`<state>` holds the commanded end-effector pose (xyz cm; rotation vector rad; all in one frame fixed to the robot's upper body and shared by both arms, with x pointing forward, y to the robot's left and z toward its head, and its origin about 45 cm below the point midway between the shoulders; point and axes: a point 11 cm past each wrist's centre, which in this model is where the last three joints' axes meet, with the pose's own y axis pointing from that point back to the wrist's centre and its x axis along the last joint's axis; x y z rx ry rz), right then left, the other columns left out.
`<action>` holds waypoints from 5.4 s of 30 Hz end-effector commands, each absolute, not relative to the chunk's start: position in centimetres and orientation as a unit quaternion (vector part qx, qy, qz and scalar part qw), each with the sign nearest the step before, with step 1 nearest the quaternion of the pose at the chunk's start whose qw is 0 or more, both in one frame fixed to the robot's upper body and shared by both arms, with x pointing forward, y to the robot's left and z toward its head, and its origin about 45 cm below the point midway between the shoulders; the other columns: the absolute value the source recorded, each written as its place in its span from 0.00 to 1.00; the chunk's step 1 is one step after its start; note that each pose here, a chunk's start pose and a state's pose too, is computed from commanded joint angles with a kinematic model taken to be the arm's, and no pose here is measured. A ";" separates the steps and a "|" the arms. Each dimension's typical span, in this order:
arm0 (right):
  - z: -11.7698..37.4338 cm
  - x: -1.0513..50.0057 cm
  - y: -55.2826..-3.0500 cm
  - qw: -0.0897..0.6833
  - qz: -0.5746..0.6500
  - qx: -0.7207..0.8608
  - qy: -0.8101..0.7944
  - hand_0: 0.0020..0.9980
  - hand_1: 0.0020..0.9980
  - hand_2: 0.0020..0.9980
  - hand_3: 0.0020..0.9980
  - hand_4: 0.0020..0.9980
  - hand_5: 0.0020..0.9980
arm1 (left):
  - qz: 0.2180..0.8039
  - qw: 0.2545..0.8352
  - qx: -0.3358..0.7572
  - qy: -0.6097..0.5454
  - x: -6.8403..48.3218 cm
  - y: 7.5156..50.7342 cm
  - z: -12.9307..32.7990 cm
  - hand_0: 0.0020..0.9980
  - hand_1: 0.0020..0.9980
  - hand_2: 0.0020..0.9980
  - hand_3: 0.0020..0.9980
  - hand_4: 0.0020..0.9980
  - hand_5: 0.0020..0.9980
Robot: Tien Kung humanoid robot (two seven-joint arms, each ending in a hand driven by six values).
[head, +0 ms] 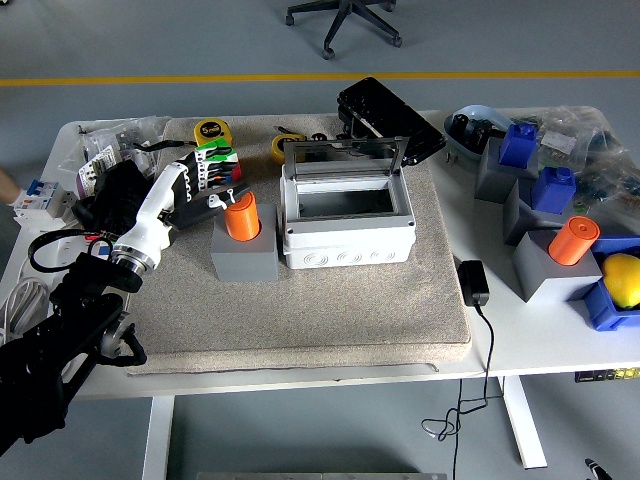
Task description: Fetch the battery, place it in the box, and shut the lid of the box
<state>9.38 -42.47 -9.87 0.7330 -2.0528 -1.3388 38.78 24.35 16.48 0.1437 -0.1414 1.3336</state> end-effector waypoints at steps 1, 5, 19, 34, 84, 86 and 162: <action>-9.9 9.4 -42.5 0.288 -0.501 0.274 -0.769 0.66 0.64 0.64 0.54 0.88 0.44 | 0.617 0.781 0.066 -0.066 38.8 24.3 16.5 0.70 0.68 0.65 0.65 1.00 0.38; -9.9 9.4 -42.5 0.288 -0.501 0.274 -0.769 0.66 0.64 0.64 0.54 0.88 0.44 | 0.615 0.783 0.072 -0.065 38.6 23.9 15.8 0.70 0.68 0.65 0.65 1.00 0.38; -9.8 9.5 -42.4 0.288 -0.500 0.276 -0.769 0.66 0.64 0.64 0.53 0.88 0.44 | 0.618 0.782 0.050 -0.058 38.3 22.4 15.4 0.59 0.63 0.56 0.56 1.00 0.30; -9.8 9.5 -42.4 0.289 -0.499 0.277 -0.768 0.66 0.64 0.64 0.53 0.88 0.44 | 0.615 0.787 0.046 -0.016 38.6 21.4 14.9 0.53 0.54 0.55 0.55 1.00 0.14; -9.8 9.7 -42.6 0.294 -0.494 0.281 -0.768 0.66 0.64 0.64 0.53 0.88 0.44 | 0.609 0.791 0.041 0.029 39.4 19.7 14.2 0.18 0.18 0.16 0.16 0.02 0.00; -9.8 9.7 -42.6 0.295 -0.494 0.281 -0.768 0.66 0.64 0.64 0.53 0.88 0.44 | 0.609 0.791 0.041 0.030 39.4 19.6 14.2 0.18 0.18 0.15 0.16 0.01 0.00; -9.4 10.1 -43.0 0.296 -0.481 0.280 -0.777 0.66 0.64 0.63 0.53 0.87 0.43 | 0.423 0.825 0.295 -0.231 45.0 6.8 21.6 0.33 0.46 0.41 0.43 0.91 0.00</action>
